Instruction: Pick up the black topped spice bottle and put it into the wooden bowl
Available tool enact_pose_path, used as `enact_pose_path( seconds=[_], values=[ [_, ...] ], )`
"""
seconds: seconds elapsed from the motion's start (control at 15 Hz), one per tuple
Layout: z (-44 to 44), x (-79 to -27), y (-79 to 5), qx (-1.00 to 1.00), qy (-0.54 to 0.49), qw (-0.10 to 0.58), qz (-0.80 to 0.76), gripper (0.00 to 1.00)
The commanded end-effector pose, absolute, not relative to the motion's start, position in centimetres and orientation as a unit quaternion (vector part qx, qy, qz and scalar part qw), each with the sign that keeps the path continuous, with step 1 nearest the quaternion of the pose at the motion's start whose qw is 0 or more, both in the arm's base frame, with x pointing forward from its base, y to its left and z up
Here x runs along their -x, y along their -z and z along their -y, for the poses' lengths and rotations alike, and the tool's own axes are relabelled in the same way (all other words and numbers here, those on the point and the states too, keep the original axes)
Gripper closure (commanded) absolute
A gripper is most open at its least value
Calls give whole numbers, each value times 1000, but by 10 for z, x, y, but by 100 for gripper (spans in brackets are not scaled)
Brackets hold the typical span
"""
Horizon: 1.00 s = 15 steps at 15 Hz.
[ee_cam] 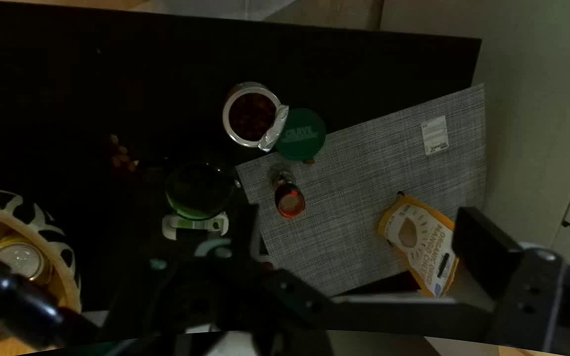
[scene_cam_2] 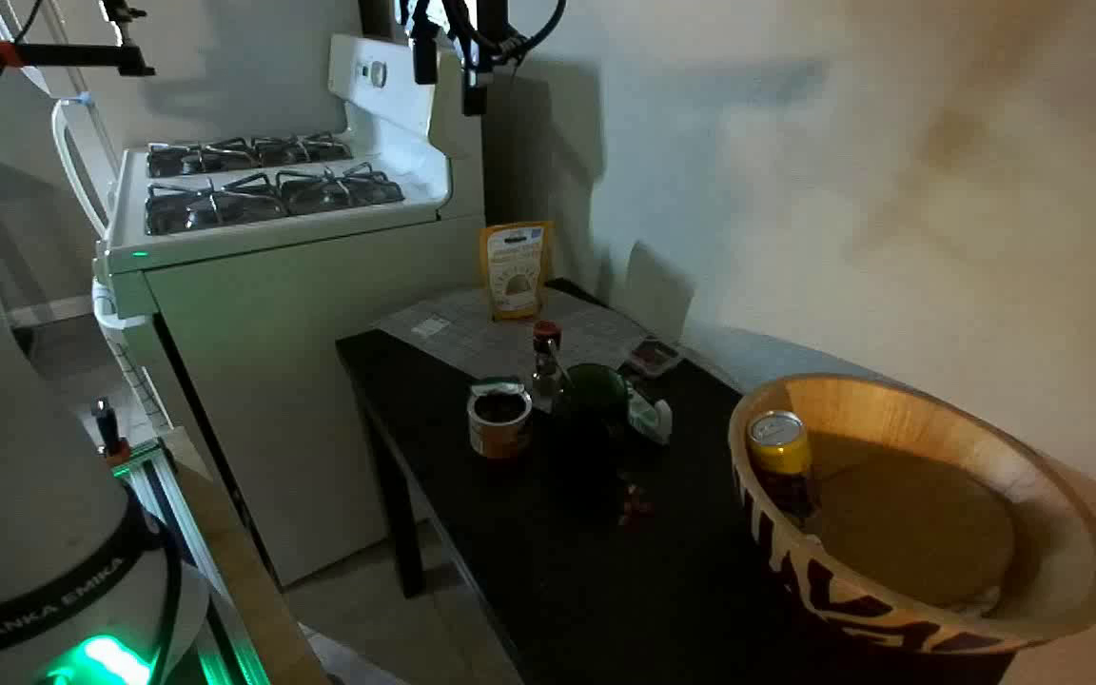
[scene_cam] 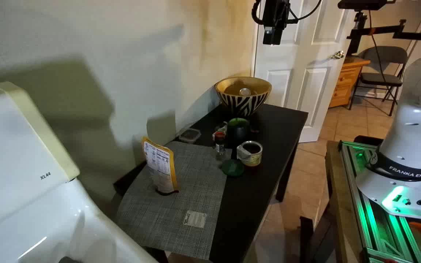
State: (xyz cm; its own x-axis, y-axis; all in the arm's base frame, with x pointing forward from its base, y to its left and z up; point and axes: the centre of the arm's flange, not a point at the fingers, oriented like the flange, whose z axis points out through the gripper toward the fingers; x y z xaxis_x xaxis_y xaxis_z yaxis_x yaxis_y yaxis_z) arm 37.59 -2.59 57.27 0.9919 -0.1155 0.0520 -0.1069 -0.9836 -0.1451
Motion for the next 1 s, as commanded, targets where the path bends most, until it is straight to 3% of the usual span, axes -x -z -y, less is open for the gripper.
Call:
enact_pose_path(
  seconds=[0.0, 0.27, 0.67, 0.93],
  values=[
    [26, -376, -573, 995, 30, 71, -56, 0],
    [26, -376, -573, 995, 30, 71, -56, 0],
    [-2, -454, -502, 995, 26, -30, -88, 0],
    [14, -504, -438, 998, -48, -12, -31, 0]
  ],
)
